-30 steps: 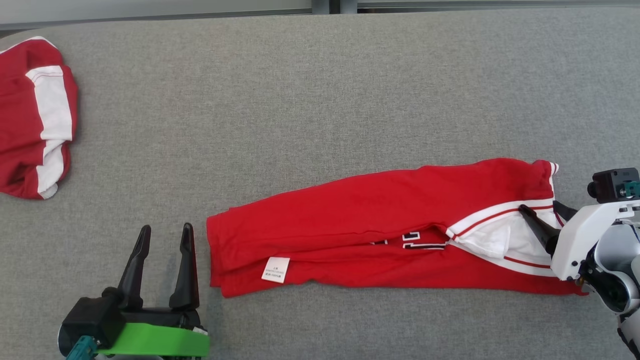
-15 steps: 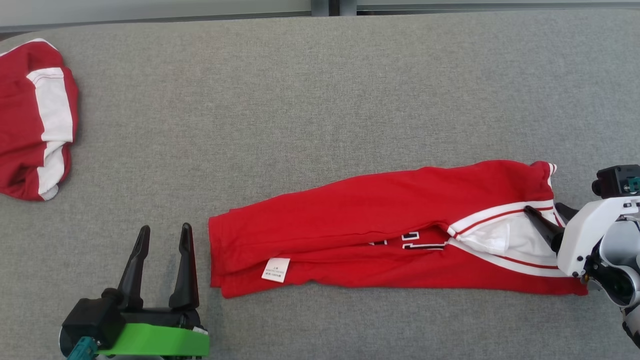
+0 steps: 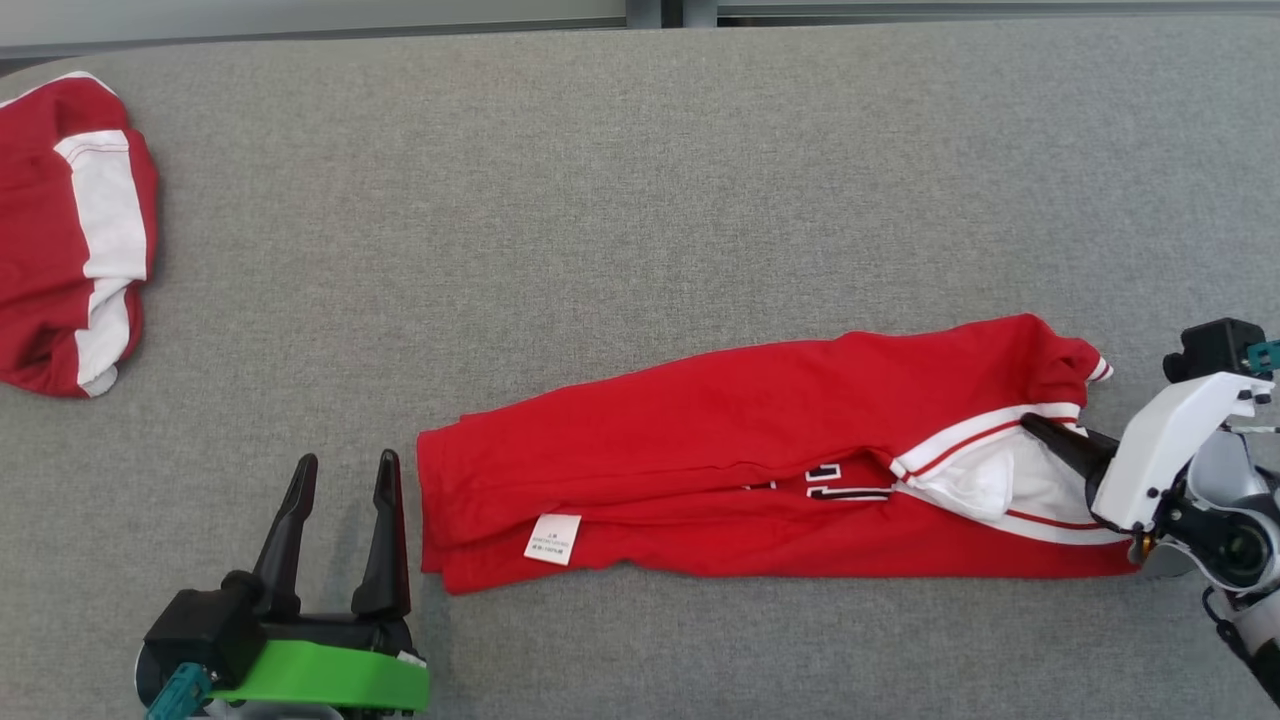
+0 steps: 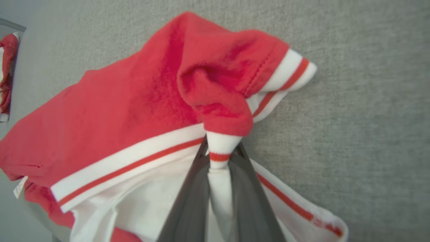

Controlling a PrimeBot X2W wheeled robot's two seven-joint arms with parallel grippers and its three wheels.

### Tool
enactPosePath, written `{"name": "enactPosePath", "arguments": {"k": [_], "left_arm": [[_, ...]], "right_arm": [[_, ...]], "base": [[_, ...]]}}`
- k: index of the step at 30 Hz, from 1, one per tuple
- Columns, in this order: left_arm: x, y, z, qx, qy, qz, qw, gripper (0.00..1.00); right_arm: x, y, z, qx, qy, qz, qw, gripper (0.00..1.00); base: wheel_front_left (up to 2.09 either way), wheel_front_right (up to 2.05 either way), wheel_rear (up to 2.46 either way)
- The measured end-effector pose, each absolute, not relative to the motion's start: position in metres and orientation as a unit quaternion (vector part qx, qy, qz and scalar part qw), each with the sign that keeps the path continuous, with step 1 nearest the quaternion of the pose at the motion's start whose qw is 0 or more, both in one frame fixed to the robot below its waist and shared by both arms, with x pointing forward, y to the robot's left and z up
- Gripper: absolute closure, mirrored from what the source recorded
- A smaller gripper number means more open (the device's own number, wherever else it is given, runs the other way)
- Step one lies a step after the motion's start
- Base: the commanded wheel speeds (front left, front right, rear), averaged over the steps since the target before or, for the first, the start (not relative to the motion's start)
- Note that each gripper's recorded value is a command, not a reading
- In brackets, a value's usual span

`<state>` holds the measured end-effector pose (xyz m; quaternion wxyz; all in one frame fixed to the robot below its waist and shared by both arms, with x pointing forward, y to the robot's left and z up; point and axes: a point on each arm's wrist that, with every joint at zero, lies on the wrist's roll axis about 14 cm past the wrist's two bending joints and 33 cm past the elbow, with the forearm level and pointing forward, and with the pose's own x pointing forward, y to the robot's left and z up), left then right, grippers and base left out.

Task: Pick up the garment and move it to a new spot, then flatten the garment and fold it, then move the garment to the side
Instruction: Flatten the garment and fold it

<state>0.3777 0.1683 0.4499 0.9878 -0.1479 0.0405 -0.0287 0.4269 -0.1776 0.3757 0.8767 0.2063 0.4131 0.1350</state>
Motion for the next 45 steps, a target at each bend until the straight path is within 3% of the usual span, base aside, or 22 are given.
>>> {"name": "enactPosePath", "arguments": {"k": [6,14,17,22,29,34,45], "left_arm": [[0.382,0.169,0.451,-0.146,0.038,-0.03,0.988,0.0],[0.385,0.169,0.449,-0.144,0.04,-0.033,0.988,0.0],[0.387,0.168,0.449,-0.144,0.039,-0.037,0.988,0.0],[0.392,0.167,0.452,-0.144,0.033,-0.04,0.988,0.0],[0.401,0.152,0.446,-0.137,0.04,-0.069,0.987,0.0],[0.41,0.14,0.44,-0.137,0.047,-0.086,0.986,0.0],[0.405,0.126,0.434,-0.144,0.062,-0.101,0.982,0.0]], "right_arm": [[0.437,-0.229,0.396,0.231,0.404,0.092,0.88,1.0],[0.435,-0.346,0.423,0.173,0.392,-0.031,0.903,1.0],[0.439,-0.358,0.44,0.164,0.372,-0.039,0.913,1.0],[0.449,-0.28,0.474,0.184,0.349,0.097,0.914,1.0],[0.42,-0.178,0.495,0.172,0.337,0.254,0.89,1.0],[0.41,-0.129,0.479,0.18,0.332,0.285,0.881,1.0],[0.421,-0.058,0.446,0.206,0.322,0.283,0.88,1.0]], "base": [[0.0,0.0,0.0],[0.0,0.0,0.0],[0.0,0.0,0.0],[0.0,0.0,0.0],[0.0,0.0,0.0],[0.0,0.0,0.0],[0.0,0.0,0.0]]}}
